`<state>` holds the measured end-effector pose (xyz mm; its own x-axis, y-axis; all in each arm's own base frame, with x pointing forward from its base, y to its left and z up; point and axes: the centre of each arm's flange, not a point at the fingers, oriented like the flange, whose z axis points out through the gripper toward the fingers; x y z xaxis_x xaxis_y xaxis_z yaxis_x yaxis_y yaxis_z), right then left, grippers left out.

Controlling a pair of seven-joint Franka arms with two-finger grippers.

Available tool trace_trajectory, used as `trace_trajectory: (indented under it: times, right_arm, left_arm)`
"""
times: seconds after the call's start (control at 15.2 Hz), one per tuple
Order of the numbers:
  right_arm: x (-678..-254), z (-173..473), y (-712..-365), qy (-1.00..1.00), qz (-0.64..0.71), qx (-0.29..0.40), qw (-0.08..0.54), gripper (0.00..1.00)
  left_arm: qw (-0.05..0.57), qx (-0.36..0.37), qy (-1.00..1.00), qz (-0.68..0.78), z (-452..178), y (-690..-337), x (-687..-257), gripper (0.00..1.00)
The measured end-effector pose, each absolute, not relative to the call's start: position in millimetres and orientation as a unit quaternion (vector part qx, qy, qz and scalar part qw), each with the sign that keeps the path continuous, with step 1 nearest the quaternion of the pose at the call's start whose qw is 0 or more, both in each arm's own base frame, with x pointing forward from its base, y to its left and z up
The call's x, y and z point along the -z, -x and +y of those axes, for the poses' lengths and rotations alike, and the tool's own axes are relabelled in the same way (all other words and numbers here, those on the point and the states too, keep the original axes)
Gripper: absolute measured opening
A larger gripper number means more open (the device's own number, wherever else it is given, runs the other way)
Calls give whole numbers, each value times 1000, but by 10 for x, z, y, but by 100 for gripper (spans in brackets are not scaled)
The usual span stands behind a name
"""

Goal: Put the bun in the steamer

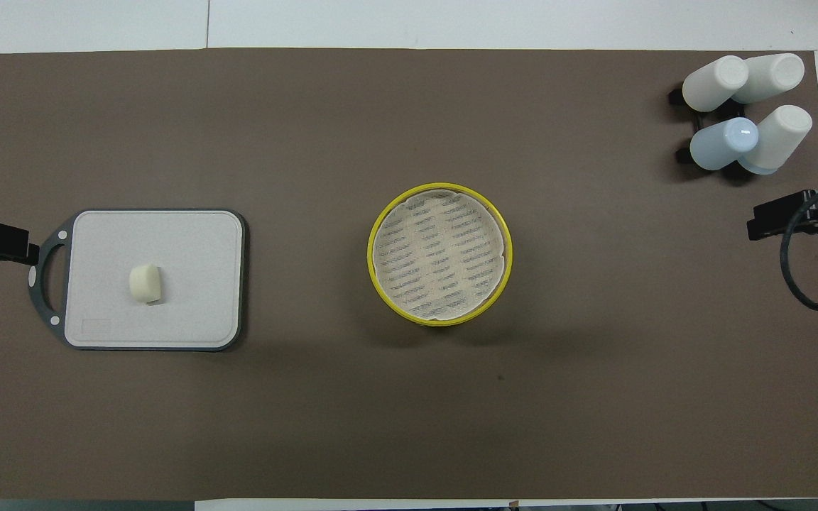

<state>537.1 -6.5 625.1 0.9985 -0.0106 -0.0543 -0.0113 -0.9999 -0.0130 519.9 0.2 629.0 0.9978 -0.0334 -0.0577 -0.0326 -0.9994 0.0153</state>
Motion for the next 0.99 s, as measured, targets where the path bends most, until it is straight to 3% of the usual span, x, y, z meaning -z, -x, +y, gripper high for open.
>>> trace_trajectory:
  times: [0.79, 0.99]
  right_arm:
    - [-6258, 94, -5374, 1000, -9, -25, 7, 100]
    - [-6307, 473, -5371, 999, -36, -17, 20, 100]
  left_arm:
    - [7, 29, -999, -16, 4, -5200, -6290, 100]
    - [7, 28, -999, -16, 4, -5201, -6291, 100]
